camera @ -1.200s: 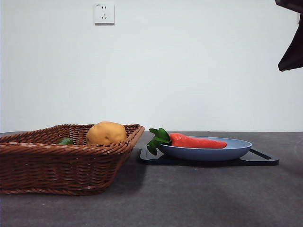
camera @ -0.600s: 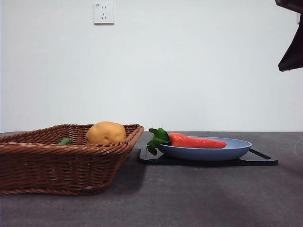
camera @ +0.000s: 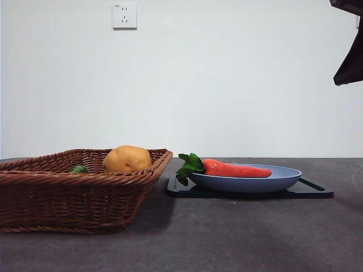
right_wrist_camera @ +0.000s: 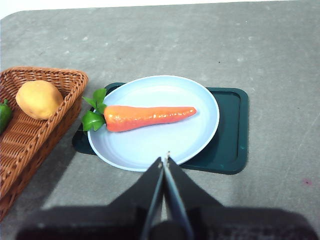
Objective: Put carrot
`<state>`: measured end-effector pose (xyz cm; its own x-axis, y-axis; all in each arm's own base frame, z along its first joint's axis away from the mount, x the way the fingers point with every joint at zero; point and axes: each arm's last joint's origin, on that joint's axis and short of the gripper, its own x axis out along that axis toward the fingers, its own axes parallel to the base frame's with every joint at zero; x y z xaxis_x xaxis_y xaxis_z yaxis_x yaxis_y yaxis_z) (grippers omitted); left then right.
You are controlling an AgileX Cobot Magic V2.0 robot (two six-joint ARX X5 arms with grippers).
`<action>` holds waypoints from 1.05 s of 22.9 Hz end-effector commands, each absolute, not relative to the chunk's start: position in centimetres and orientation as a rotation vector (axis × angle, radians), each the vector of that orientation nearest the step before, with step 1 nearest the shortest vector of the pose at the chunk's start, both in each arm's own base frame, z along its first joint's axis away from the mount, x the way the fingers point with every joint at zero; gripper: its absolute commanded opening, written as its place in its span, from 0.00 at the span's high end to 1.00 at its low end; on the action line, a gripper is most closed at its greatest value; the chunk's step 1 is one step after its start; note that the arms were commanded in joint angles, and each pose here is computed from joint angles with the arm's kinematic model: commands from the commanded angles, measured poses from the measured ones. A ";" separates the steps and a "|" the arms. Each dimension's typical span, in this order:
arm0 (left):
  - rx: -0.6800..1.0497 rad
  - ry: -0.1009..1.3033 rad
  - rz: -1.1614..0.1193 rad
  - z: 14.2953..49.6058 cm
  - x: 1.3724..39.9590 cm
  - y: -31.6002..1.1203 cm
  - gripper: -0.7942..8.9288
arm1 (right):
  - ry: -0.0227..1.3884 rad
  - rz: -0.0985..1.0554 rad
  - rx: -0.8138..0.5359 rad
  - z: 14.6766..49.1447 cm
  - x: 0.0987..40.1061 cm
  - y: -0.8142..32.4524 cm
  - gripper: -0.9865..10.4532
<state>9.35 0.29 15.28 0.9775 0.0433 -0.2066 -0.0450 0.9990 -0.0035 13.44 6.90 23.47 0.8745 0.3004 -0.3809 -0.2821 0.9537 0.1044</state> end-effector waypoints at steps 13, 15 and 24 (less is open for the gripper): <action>0.000 0.210 0.044 15.0 9.4 0.3 0.91 | 0.119 0.068 0.016 21.9 9.5 1.5 0.91; 0.000 0.211 0.044 15.0 9.4 0.3 0.91 | 0.126 0.081 0.025 19.9 9.4 0.9 0.91; 0.000 0.210 0.044 15.0 9.4 0.3 0.91 | 0.163 0.121 0.028 15.6 9.4 0.6 0.91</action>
